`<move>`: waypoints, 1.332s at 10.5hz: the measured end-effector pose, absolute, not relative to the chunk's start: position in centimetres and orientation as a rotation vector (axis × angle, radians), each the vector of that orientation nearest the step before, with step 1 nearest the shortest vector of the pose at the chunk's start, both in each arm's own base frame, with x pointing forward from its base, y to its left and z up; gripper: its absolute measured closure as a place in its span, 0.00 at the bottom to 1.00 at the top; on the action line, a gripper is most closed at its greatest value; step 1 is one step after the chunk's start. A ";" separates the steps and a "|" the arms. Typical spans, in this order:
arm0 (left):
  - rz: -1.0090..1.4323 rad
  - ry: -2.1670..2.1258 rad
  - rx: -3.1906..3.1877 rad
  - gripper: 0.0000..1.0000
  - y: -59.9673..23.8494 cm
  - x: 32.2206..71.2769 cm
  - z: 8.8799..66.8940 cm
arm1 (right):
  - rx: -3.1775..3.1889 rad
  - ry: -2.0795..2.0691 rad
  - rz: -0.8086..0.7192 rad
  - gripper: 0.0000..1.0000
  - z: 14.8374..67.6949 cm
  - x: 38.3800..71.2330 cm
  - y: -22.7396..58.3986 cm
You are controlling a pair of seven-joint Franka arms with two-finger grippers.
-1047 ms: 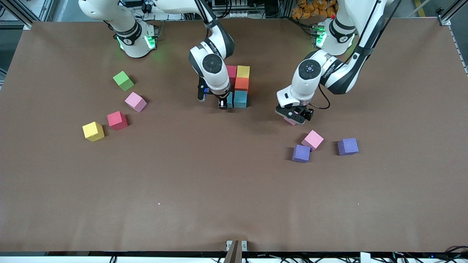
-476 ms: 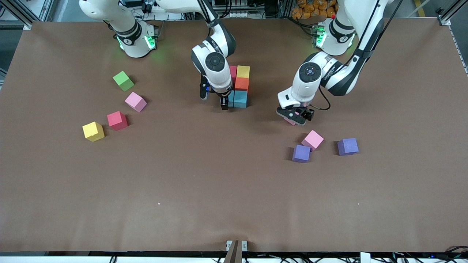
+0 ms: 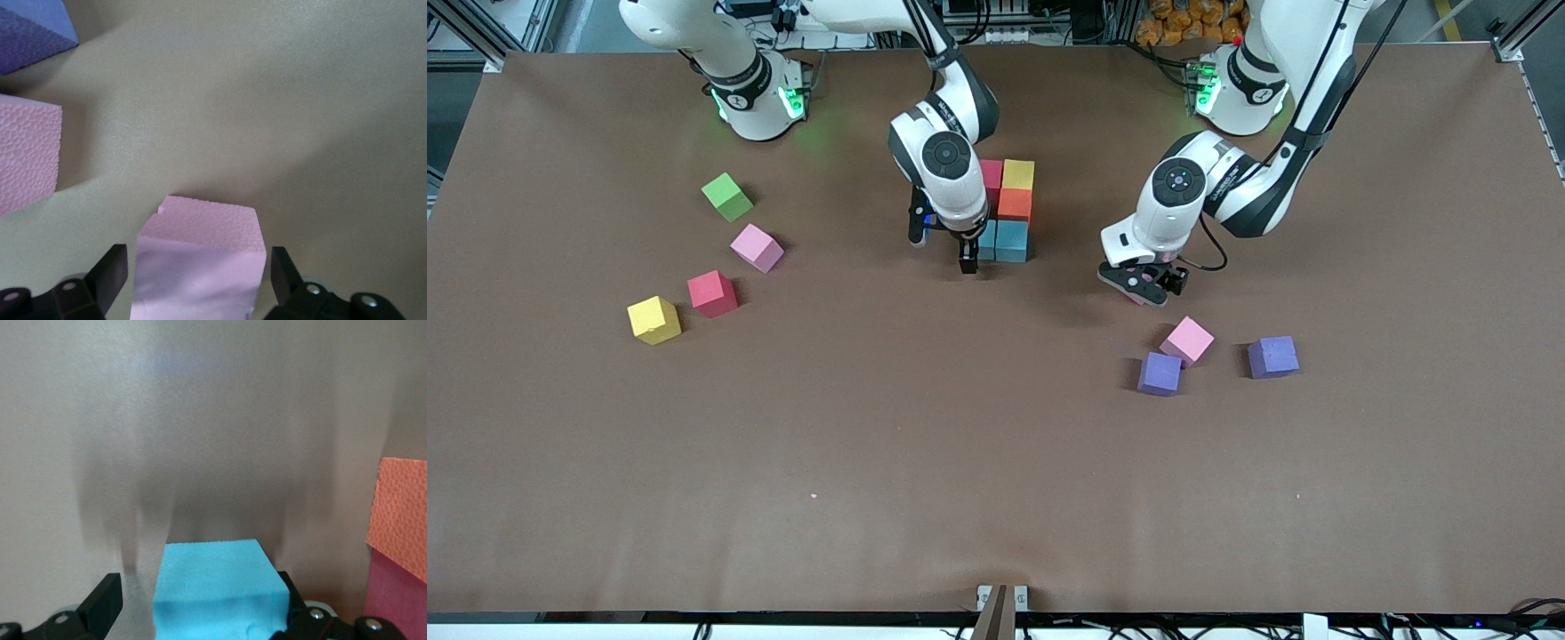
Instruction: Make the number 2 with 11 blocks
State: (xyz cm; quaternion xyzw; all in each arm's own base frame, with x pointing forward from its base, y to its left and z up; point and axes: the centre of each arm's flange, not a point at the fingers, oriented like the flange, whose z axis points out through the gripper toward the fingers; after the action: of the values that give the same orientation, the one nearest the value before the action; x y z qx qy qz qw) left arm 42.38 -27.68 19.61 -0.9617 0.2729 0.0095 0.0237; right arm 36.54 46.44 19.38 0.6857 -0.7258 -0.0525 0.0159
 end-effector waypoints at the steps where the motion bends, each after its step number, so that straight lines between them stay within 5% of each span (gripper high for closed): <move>1: 0.023 0.846 -2.980 0.07 -27.7 42.4 19.6 | 2.132 -2.257 -0.176 0.00 20.3 36.7 46.5; 4: -0.023 0.845 -2.991 0.40 -28.2 43.3 20.4 | 2.131 -2.249 -0.215 0.00 22.3 36.7 46.7; 9: -0.130 0.752 -3.035 0.43 -29.4 45.8 22.9 | 2.155 -2.169 -0.274 0.00 27.8 39.7 43.2; 14: -0.174 0.281 -3.208 0.43 -36.3 45.0 26.9 | 2.388 -1.759 -0.318 0.00 31.0 48.4 27.8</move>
State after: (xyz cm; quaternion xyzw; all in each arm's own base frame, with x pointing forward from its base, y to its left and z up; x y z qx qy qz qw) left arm 44.99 -36.27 26.92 -0.9939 0.0871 -0.0538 -0.0415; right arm 48.42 27.75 31.02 0.7981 -0.5878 -0.1063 0.0793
